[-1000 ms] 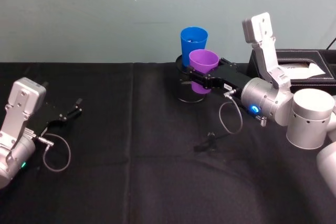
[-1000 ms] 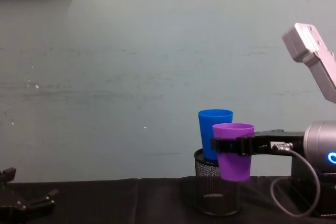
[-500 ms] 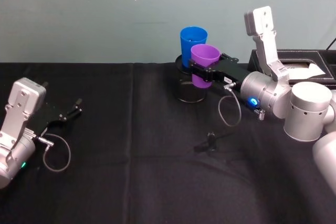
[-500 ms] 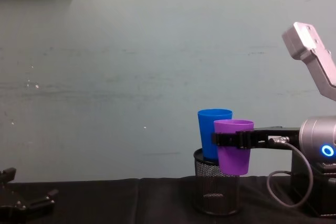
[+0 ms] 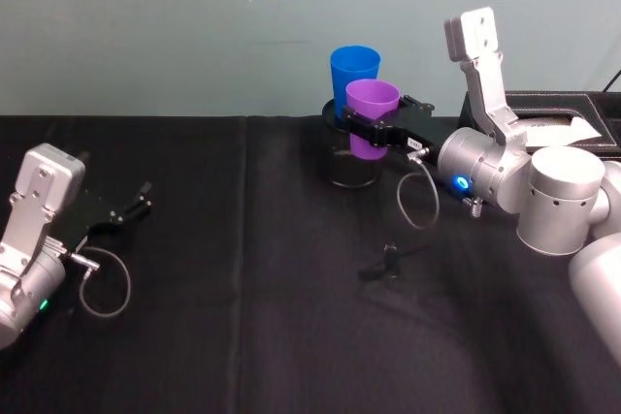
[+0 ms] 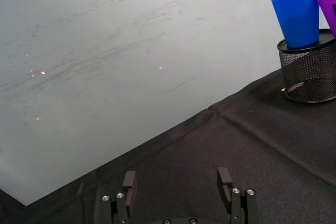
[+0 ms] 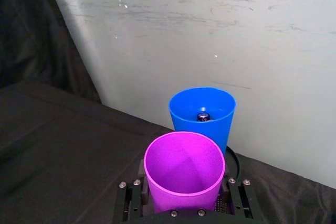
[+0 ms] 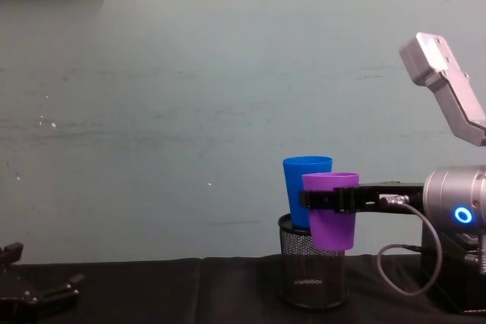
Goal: Pick up one cup with a gripper and tap it against the other cup.
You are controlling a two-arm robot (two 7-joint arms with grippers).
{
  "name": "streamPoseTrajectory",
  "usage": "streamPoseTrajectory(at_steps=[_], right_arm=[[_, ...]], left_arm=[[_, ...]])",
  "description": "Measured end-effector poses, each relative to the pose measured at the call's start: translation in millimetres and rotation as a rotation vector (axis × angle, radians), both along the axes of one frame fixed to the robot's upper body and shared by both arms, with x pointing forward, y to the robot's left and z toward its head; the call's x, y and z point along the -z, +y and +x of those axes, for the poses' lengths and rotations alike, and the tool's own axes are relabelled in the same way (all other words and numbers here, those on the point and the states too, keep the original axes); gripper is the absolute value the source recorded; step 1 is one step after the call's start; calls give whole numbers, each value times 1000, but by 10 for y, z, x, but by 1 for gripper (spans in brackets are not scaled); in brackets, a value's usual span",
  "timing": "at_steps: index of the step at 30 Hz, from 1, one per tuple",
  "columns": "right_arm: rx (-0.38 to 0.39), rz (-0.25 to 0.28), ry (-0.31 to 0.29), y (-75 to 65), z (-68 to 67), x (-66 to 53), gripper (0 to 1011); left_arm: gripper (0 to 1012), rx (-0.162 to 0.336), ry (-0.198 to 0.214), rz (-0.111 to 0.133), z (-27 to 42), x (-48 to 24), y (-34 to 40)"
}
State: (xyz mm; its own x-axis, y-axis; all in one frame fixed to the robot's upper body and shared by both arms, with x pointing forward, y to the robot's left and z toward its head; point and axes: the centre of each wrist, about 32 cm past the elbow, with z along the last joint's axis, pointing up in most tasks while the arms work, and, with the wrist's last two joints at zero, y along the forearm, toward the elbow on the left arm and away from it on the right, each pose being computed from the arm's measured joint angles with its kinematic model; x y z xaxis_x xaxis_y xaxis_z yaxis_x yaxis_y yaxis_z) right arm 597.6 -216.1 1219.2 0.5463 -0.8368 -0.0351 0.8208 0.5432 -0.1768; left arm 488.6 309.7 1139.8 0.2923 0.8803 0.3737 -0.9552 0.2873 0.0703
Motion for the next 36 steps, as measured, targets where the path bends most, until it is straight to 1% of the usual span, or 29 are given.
streamPoseTrajectory(at_steps=[36], right_arm=[[1,1,0,-7,-2,1,737]], left_arm=[[1000,0,0,0,0,0,0]])
